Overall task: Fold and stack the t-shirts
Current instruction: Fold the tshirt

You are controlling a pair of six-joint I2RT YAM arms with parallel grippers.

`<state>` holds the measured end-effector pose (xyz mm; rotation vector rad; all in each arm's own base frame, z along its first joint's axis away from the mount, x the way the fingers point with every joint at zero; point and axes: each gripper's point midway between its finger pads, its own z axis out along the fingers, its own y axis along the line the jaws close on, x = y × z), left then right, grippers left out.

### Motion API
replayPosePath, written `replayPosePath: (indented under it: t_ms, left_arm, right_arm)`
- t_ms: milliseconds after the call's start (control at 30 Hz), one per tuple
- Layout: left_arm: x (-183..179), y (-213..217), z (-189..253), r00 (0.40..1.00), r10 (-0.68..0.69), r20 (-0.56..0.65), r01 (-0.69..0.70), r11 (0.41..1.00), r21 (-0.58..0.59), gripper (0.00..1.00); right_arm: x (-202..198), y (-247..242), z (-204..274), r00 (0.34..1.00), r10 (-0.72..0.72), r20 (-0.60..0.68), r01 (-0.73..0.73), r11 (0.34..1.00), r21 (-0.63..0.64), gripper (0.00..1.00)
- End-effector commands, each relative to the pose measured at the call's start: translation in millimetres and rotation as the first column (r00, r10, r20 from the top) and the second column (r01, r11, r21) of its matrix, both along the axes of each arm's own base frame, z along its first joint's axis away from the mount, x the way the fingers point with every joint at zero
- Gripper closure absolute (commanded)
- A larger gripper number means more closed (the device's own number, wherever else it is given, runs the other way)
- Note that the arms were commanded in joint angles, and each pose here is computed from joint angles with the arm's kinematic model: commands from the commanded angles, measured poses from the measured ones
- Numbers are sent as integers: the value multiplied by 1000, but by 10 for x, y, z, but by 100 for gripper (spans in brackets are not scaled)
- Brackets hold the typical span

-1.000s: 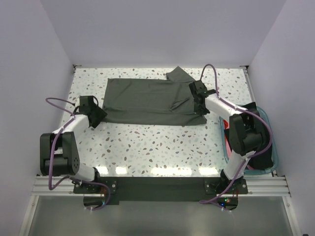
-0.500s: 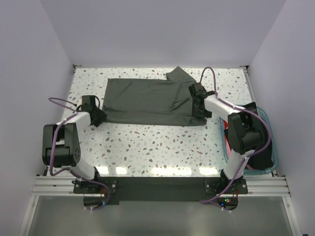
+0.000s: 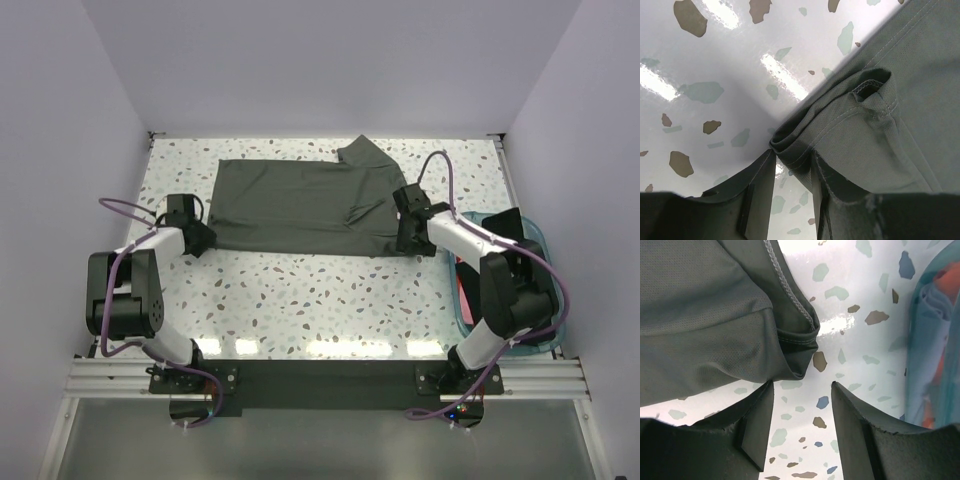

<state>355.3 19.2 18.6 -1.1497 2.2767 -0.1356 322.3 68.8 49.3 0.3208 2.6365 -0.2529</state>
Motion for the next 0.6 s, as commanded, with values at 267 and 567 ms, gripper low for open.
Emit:
replayPosePath:
  t_ms: [267,567]
  left_arm:
    - [-21,45,-66,999,13,-32,-12,1000,29,65]
    - [-59,64,-102,998,12,-54,-9,999,44,75]
  right_arm:
    - [178,98,-223,996,-64,57,61,997,55,48]
    - [193,42,-383,995,-84,58,82,996,27,67]
